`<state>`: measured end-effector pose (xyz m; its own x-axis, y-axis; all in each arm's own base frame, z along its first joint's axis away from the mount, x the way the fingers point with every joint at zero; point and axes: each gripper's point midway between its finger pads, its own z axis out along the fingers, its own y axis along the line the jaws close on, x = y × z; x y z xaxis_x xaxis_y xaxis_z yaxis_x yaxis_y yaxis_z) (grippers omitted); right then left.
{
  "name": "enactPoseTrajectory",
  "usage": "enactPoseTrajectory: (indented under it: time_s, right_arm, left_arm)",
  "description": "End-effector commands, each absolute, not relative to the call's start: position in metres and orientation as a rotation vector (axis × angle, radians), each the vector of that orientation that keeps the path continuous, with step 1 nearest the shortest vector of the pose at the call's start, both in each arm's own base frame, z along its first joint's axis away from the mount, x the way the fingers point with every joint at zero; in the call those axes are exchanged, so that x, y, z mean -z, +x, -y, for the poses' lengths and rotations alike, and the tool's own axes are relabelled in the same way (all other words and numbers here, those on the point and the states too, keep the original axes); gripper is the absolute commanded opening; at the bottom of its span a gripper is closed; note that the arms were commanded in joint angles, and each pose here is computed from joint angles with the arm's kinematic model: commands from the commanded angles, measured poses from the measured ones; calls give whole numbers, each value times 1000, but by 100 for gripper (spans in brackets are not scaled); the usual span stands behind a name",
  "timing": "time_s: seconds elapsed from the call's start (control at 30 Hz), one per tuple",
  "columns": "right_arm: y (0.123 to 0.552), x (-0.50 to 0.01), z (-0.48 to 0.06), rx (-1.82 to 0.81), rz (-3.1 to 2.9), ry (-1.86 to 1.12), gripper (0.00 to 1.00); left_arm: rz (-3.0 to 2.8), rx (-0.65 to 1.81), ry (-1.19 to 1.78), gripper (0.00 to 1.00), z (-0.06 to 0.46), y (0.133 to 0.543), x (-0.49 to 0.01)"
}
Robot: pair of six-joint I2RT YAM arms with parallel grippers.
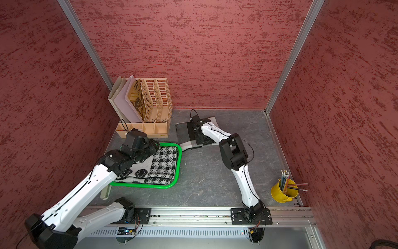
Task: Put the folded scarf in the basket
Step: Move the scarf to the center of the board, then pick up the scarf at the center of the board.
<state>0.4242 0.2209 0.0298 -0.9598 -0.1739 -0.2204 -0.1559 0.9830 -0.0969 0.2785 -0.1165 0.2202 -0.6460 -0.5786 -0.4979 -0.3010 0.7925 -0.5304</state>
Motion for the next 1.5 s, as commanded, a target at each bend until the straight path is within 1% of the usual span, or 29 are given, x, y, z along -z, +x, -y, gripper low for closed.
enactPoseTrajectory:
  time_s: [0.0,0.23,0.47,0.57,0.77,0.9,1.0,1.1,1.2,1.27,1.37,1.47]
  right_arm:
    - [380,-4,-194,197,-2985,-193,53]
    - [313,1,-156,184,-3004,-36,53]
    - [256,0,-137,46,-3025,147,50]
    - [240,-8,-125,52,-3007,202,49]
    - [215,-14,-106,84,-2995,287,50]
    - [206,-8,-110,6,-3007,349,50]
    - [208,-20,-114,-77,-2954,396,52]
    - [225,-53,-103,-86,-2843,434,59]
    - [254,-91,-80,-33,-2743,470,68]
    - [274,-113,-66,-38,-2686,499,73]
    - [302,-132,-43,-45,-2625,580,75]
    - [322,-132,-22,-116,-2598,708,75]
  left_arm:
    - [-2305,557,-617,51,125,278,-223]
    - [-2356,568,-493,54,169,278,-226]
    - [-2400,577,-361,54,230,272,-219]
    - [-2419,537,-314,58,252,268,-210]
    - [-2472,520,-239,59,295,263,-188]
    - [-2509,511,-210,60,318,259,-171]
    - [-2546,469,-220,62,324,257,-155]
    - [-2563,429,-227,64,327,255,-142]
    - [-2574,348,-231,64,328,257,-123]
    - [-2585,297,-259,66,324,259,-108]
    - [-2606,294,-286,70,325,265,-86]
    - [-2632,394,-295,72,334,275,-66]
